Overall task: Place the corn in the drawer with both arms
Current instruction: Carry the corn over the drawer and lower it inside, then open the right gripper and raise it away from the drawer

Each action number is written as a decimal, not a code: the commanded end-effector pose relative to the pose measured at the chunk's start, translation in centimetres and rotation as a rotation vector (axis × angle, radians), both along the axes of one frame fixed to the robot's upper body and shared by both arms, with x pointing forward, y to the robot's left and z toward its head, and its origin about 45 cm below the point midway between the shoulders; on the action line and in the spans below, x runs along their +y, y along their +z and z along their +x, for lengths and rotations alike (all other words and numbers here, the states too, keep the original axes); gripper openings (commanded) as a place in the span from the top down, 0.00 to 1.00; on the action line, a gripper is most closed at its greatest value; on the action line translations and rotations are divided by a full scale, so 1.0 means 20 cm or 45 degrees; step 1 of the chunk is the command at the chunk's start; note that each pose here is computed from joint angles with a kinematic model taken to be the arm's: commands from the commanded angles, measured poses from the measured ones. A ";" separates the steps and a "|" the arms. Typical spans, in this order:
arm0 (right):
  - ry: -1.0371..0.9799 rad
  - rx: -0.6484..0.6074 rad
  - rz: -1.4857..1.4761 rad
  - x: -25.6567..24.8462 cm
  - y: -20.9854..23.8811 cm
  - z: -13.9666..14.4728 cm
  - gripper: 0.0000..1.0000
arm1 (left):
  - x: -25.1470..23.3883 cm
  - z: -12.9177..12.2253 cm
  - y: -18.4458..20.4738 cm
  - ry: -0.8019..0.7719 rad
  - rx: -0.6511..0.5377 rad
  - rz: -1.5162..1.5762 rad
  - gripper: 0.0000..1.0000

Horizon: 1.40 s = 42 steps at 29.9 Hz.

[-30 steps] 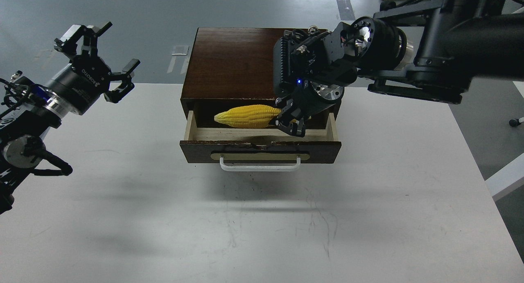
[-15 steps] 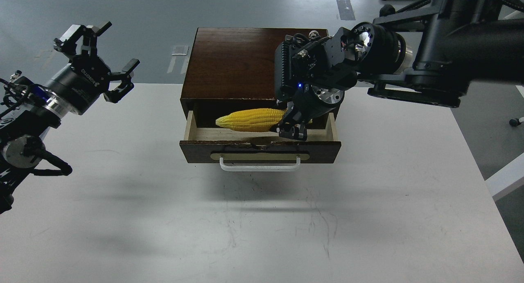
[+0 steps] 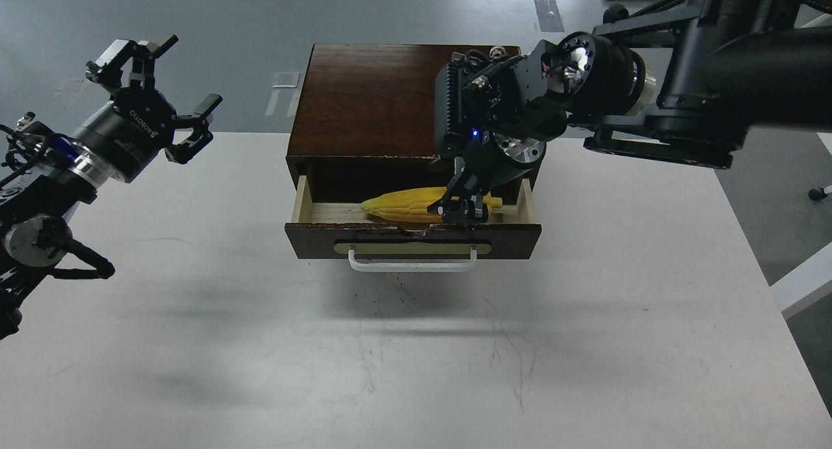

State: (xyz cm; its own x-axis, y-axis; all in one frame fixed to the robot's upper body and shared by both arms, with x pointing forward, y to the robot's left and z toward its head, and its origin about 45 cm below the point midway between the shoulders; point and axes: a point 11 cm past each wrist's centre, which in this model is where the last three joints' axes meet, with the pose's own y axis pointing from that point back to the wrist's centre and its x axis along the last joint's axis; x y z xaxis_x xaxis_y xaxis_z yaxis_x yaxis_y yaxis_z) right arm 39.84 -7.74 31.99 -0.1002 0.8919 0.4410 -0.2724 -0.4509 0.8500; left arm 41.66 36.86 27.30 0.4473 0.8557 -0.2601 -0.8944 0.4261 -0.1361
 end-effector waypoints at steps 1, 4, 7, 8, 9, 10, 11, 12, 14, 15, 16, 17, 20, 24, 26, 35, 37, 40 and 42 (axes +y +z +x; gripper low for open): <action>0.003 -0.014 0.015 0.01 0.04 0.00 0.35 | 0.00 0.00 0.00 -0.001 -0.002 -0.001 0.02; -0.019 -0.029 0.097 0.05 0.15 0.01 0.35 | -0.01 0.00 0.00 -0.002 -0.001 -0.003 0.02; -0.078 -0.007 0.208 0.06 0.26 0.02 0.35 | -0.01 0.00 0.00 -0.001 -0.001 -0.005 0.02; -0.112 0.007 0.268 0.06 0.31 0.02 0.35 | -0.01 0.00 0.00 -0.002 -0.001 -0.006 0.02; -0.153 0.027 0.335 0.06 0.36 0.03 0.34 | -0.01 0.00 0.00 -0.003 -0.001 -0.004 0.02; -0.178 0.037 0.372 0.05 0.39 0.04 0.34 | -0.01 0.00 0.00 -0.002 -0.001 -0.006 0.02; -0.231 0.069 0.456 0.04 0.44 0.05 0.29 | -0.01 0.00 0.00 -0.002 -0.001 -0.006 0.02; -0.262 0.092 0.511 0.03 0.47 0.06 0.28 | -0.01 0.00 0.00 -0.003 -0.001 -0.004 0.02; -0.388 0.180 0.684 -0.03 0.54 0.08 0.25 | -0.01 0.00 0.00 -0.002 -0.002 -0.007 0.02; -0.433 0.214 0.748 -0.05 0.56 0.10 0.22 | -0.01 0.00 0.00 -0.002 -0.002 -0.007 0.02; -0.536 0.315 0.883 -0.10 0.55 0.12 0.16 | -0.01 0.00 0.00 -0.003 -0.002 -0.009 0.02; -0.653 0.434 1.040 -0.15 0.53 0.14 0.11 | -0.01 0.00 0.00 -0.003 -0.002 -0.009 0.02; -0.848 0.647 1.358 -0.28 0.54 0.19 0.06 | -0.01 0.00 -0.01 -0.003 -0.002 -0.011 0.02; -1.112 0.846 1.724 -0.56 0.43 0.25 0.05 | -0.02 0.00 -0.02 -0.006 -0.002 -0.018 0.02; -1.221 0.912 1.869 -0.68 0.35 0.28 0.05 | -0.03 0.00 -0.02 -0.008 -0.004 -0.025 0.02; -1.676 1.242 2.532 -1.09 -0.05 0.30 0.05 | -0.05 -0.01 -0.05 -0.011 0.012 -0.038 0.02; -1.765 1.282 2.626 -1.15 -0.14 0.28 0.04 | -0.05 -0.01 -0.06 -0.018 0.030 -0.030 0.02; -1.845 1.328 2.670 -1.17 -0.25 0.25 0.03 | -0.07 -0.01 -0.08 -0.028 0.048 -0.036 0.02; -1.887 1.360 2.668 -1.16 -0.32 0.23 0.01 | -0.08 -0.01 -0.08 -0.029 0.050 -0.041 0.02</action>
State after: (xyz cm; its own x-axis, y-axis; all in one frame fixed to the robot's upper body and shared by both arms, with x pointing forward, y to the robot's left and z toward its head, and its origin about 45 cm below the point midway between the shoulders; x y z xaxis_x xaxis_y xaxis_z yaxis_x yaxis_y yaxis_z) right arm 45.06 -30.93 27.68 0.3921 -0.9082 -0.1467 -0.9199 -0.3889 -0.0507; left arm 41.49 35.52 25.86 0.4550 0.8393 -0.2976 -0.8900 0.4403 -0.1188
